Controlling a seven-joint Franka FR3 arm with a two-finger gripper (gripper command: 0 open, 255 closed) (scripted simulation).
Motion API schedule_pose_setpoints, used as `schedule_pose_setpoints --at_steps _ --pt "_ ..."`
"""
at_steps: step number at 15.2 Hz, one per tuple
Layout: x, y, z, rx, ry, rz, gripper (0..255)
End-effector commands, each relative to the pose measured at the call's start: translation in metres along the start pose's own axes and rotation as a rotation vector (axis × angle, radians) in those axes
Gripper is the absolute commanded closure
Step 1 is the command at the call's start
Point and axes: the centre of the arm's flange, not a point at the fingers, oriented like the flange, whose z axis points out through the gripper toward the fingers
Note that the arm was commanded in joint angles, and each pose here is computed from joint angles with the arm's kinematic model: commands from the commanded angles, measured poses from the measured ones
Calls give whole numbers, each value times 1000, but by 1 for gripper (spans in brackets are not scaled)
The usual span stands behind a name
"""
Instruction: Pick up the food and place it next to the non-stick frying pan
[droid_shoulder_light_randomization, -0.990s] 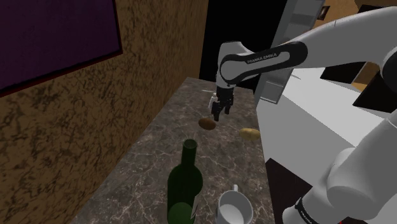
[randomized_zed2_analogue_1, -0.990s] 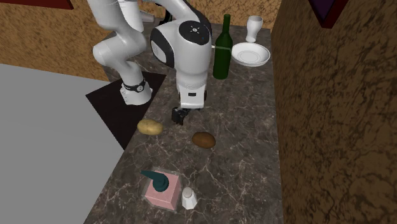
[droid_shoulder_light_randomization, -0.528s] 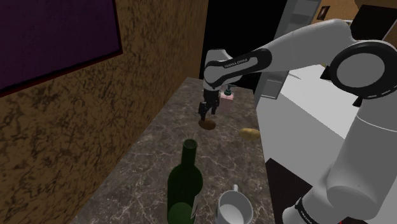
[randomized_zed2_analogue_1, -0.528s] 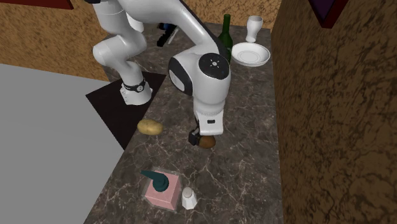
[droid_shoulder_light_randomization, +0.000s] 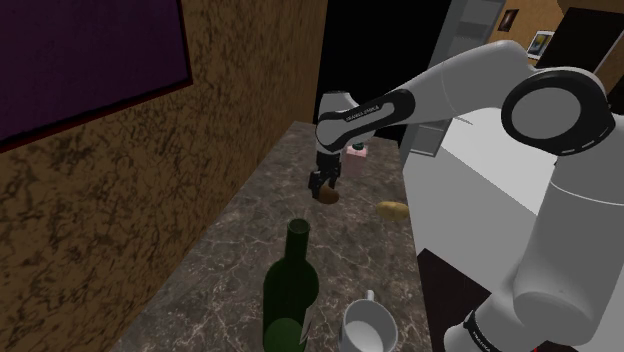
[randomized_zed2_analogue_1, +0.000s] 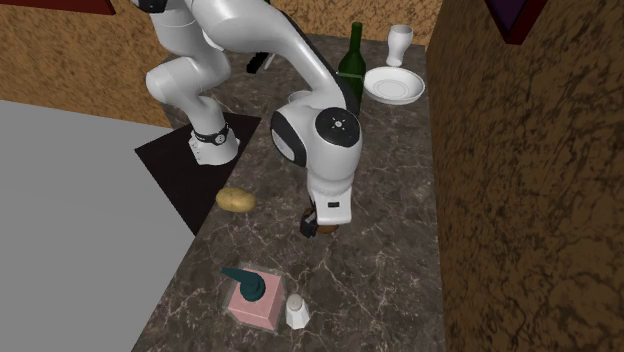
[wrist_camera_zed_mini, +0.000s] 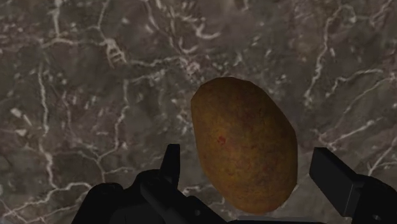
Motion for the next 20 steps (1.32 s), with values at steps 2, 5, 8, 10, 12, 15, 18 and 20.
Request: schedule_pose_setpoints --at_steps 2,5,8,10,12,15,18,20 --pt "0 0 4 0 1 0 0" --pt "0 0 4 0 1 0 0" --pt "0 0 4 0 1 0 255" --pt "0 0 4 0 1 0 255" --pt "0 0 4 0 1 0 255" --pt "0 0 4 0 1 0 255" --pt "0 0 -1 0 1 0 255" --pt "-1 -1 -12 0 1 0 255"
